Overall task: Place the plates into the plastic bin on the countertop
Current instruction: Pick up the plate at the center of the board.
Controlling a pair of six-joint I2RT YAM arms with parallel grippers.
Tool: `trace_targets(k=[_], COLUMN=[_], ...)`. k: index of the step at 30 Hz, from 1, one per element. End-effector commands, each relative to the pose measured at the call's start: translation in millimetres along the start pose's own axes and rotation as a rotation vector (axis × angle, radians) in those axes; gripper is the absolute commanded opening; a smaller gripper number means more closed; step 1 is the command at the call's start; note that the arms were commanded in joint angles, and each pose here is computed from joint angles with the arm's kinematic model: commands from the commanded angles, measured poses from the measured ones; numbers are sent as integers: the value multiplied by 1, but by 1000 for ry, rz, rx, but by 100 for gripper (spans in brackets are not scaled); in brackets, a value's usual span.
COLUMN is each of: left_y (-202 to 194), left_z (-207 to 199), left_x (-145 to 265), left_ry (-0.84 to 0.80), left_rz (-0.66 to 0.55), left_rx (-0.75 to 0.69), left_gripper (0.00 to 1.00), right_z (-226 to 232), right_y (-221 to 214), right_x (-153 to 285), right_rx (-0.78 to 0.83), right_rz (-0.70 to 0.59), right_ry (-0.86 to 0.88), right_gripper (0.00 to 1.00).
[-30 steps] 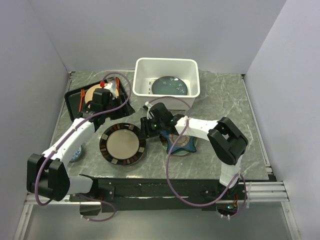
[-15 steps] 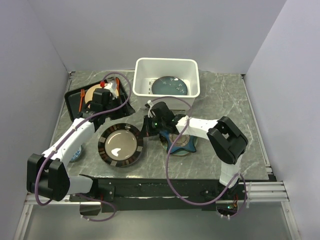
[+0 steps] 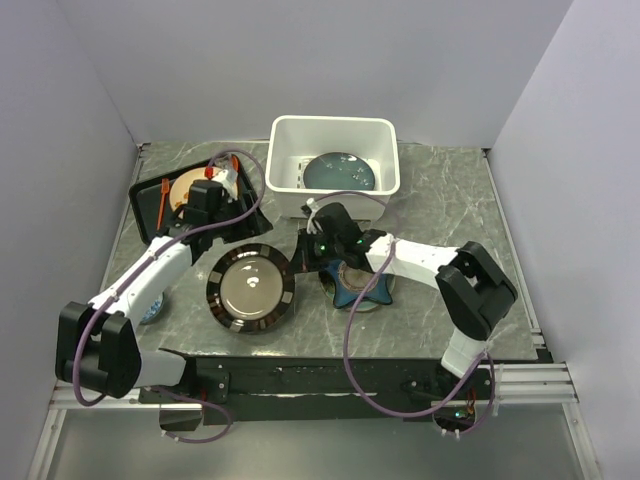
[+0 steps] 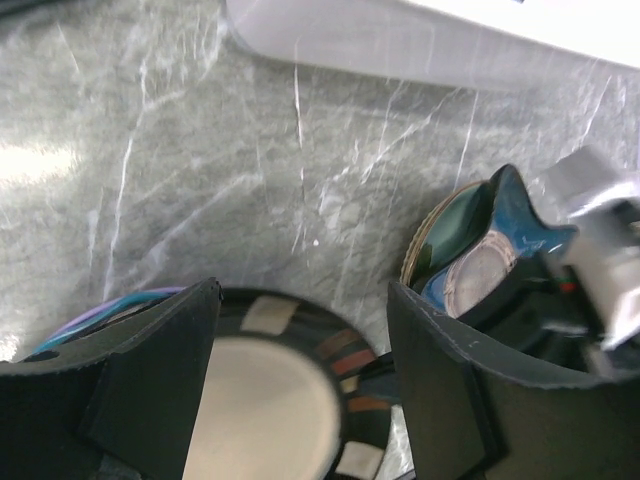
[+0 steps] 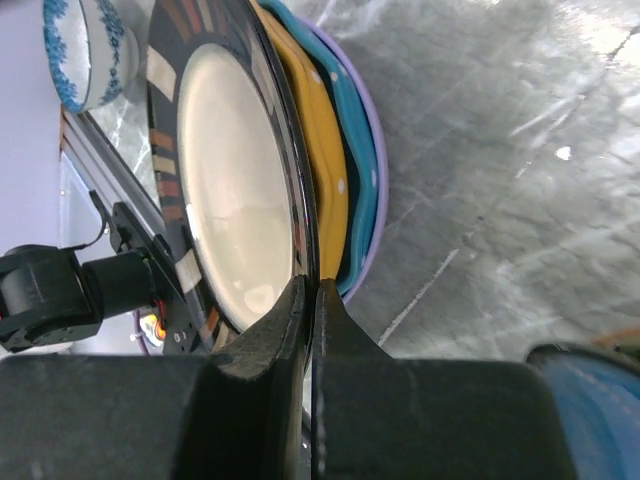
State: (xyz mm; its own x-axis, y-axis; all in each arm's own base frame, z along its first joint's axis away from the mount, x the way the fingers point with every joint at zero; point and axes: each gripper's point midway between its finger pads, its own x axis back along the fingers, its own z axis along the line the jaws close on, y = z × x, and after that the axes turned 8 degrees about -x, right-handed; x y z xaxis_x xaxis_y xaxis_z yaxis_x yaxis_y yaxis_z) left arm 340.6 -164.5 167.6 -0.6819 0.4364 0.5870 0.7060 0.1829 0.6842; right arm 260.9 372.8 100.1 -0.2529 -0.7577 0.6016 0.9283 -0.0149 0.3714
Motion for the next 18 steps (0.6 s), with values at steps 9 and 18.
trace_targets(k=[9,18], left_y=[-23,-53], left_z=[-5,-13], left_x=[-5,9], left_ry=[-66,-77], left_rz=[26,4], left_rx=[16,57], left_gripper=[70,64], right_z=[-29,-50], right_y=[22,18], right_x=[30,23], right_rx=[21,-47], right_rz=[-112,-108], right_ry=[-62,-40], right_gripper=[0,0])
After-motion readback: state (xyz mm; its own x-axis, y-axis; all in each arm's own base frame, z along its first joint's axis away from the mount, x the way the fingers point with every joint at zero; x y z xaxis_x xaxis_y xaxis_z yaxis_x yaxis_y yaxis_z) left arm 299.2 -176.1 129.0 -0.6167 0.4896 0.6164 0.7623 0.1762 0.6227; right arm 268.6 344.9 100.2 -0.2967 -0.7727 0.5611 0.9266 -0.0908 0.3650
